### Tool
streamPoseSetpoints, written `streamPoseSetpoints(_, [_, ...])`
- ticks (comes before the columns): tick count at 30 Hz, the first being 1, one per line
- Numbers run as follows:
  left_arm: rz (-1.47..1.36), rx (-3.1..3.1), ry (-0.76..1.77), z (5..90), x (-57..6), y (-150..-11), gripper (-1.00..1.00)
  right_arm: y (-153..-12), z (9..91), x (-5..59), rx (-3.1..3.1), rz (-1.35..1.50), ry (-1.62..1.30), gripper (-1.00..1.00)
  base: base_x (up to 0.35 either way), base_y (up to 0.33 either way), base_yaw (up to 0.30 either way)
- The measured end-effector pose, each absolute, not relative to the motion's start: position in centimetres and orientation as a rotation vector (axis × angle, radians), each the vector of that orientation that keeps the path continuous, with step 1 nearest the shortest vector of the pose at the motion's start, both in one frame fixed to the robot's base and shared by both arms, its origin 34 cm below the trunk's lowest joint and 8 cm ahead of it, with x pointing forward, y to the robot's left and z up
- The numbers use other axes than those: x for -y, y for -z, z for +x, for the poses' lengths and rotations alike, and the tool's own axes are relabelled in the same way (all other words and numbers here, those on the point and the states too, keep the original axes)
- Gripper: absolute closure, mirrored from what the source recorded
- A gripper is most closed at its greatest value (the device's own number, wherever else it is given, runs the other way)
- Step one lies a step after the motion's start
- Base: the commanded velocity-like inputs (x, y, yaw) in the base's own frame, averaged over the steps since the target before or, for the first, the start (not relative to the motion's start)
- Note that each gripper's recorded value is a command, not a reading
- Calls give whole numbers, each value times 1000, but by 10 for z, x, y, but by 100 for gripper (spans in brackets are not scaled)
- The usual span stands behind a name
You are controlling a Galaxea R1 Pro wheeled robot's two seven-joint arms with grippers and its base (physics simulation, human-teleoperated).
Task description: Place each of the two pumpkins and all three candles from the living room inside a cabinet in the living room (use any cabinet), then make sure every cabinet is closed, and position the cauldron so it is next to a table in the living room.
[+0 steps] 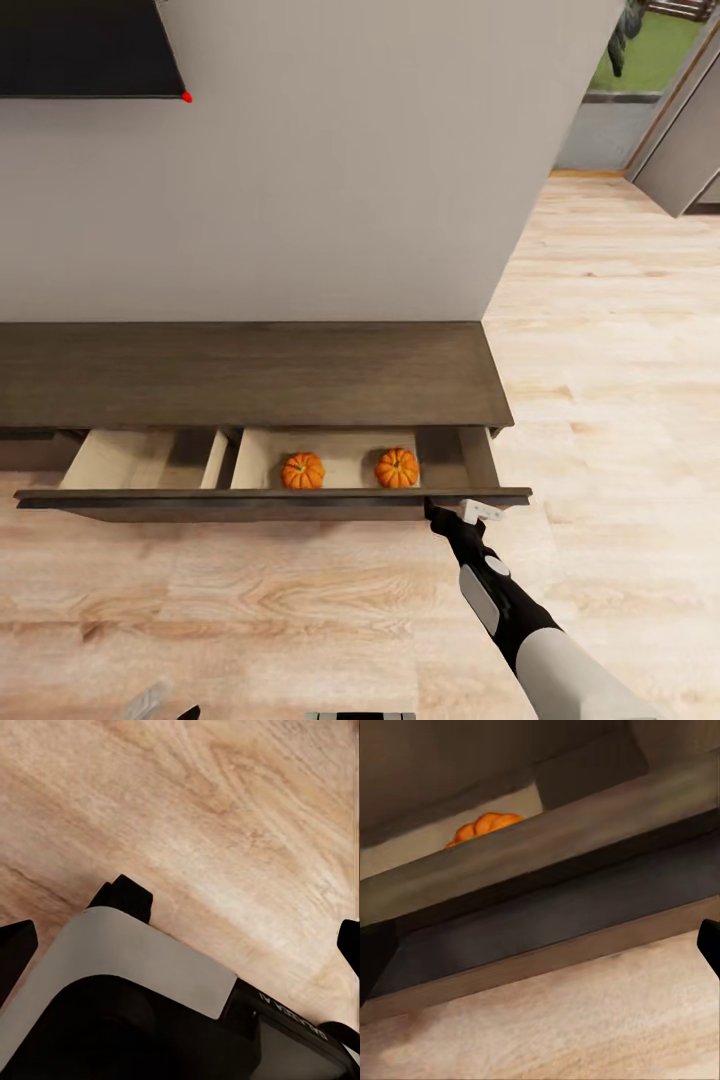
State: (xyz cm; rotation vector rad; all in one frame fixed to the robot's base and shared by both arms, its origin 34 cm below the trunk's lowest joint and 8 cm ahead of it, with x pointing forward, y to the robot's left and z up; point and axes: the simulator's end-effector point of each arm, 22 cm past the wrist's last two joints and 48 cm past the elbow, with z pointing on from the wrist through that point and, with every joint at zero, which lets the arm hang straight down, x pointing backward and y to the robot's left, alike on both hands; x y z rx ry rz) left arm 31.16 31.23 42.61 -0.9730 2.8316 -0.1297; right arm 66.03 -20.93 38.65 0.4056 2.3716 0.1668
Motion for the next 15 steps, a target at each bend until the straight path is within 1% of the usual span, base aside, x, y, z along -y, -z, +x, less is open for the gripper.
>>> streamPoseSetpoints(10, [-971, -2833, 127, 311, -313, -426, -100, -386, 660, 210, -2369, 420, -175, -100, 345, 5, 0])
streamPoseSetpoints(13, [-971, -2833, 126, 311, -313, -426, -100, -389, 662, 197, -2357, 391, -267, -100, 345, 56, 0])
streamPoseSetpoints(15, [-971, -2834, 127, 311, -313, -426, -100, -393, 664, 190, -2346, 373, -305, -100, 212, 27, 0])
